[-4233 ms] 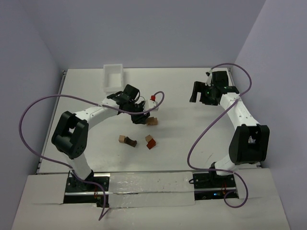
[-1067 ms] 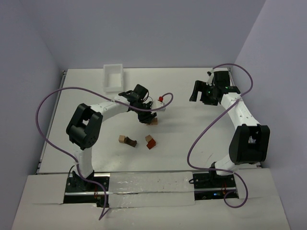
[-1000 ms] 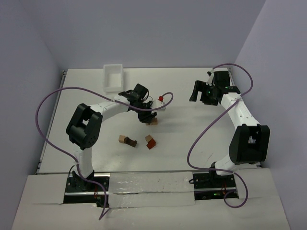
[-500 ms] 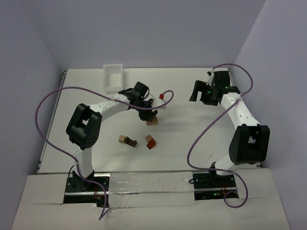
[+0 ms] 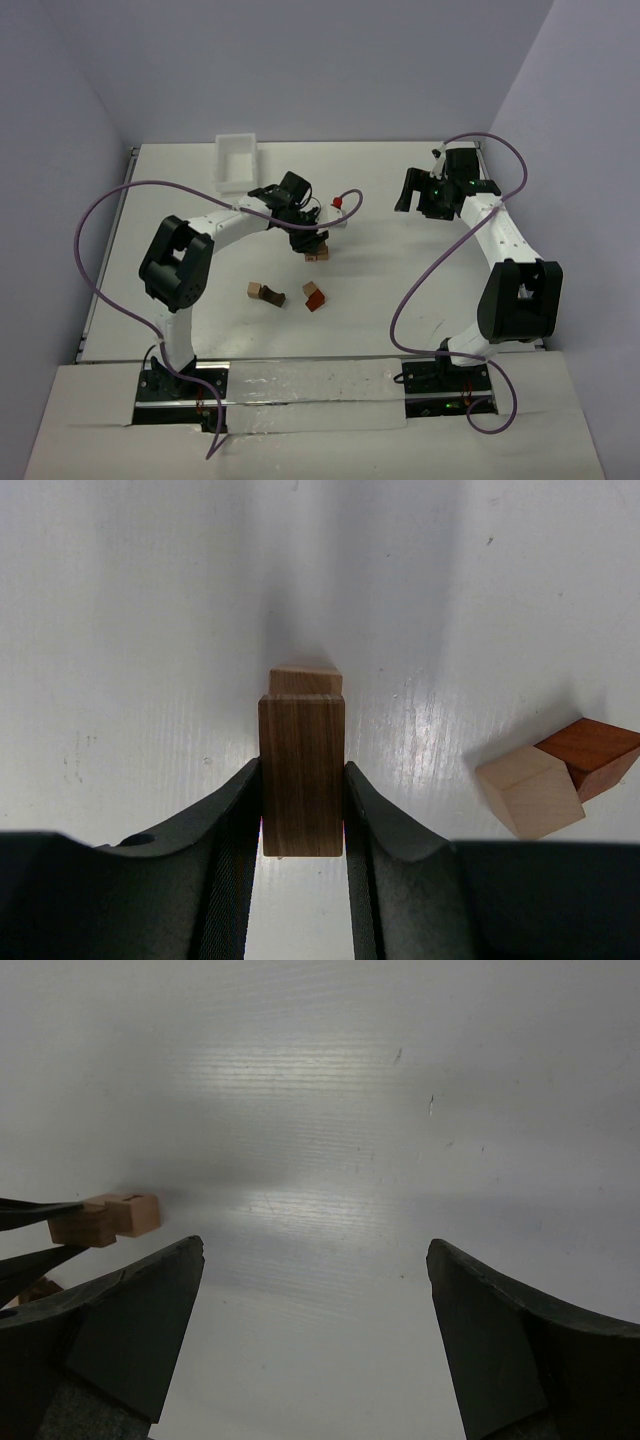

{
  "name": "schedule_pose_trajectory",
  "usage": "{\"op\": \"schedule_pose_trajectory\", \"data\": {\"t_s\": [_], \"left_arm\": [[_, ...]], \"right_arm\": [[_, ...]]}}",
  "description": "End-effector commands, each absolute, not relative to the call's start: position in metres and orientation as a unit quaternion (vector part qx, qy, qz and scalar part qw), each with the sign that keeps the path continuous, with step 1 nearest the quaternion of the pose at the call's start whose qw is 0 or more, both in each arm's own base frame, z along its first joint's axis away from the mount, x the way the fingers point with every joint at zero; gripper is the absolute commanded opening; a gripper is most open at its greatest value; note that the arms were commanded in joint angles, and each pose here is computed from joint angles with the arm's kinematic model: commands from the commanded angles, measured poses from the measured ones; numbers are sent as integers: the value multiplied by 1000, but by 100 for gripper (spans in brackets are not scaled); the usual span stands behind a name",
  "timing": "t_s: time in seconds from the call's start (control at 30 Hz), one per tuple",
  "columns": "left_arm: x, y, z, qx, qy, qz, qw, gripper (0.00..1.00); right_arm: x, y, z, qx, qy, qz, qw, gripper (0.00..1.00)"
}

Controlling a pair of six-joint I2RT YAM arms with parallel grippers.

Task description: Build the wood block tower

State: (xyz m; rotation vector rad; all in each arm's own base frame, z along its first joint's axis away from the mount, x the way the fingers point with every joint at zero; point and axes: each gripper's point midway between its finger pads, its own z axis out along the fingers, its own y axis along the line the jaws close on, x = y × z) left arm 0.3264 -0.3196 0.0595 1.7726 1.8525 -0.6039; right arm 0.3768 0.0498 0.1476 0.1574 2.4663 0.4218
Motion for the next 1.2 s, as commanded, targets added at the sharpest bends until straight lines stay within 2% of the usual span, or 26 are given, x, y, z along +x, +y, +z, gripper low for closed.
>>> {"op": "schedule_pose_trajectory", "data": {"t_s": [0.0,0.73,1.17], "left_arm": [[327,-337,72,663,657,-244,264,39],[324,-341,66,669,654,-246,253,42],[325,-339,60,669,657,-242,249,41]], "right_arm": [[384,46,152,64,928,162,329,100],[384,45,151,66,928,163,329,100],[384,44,150,67,928,164,328,100]]}}
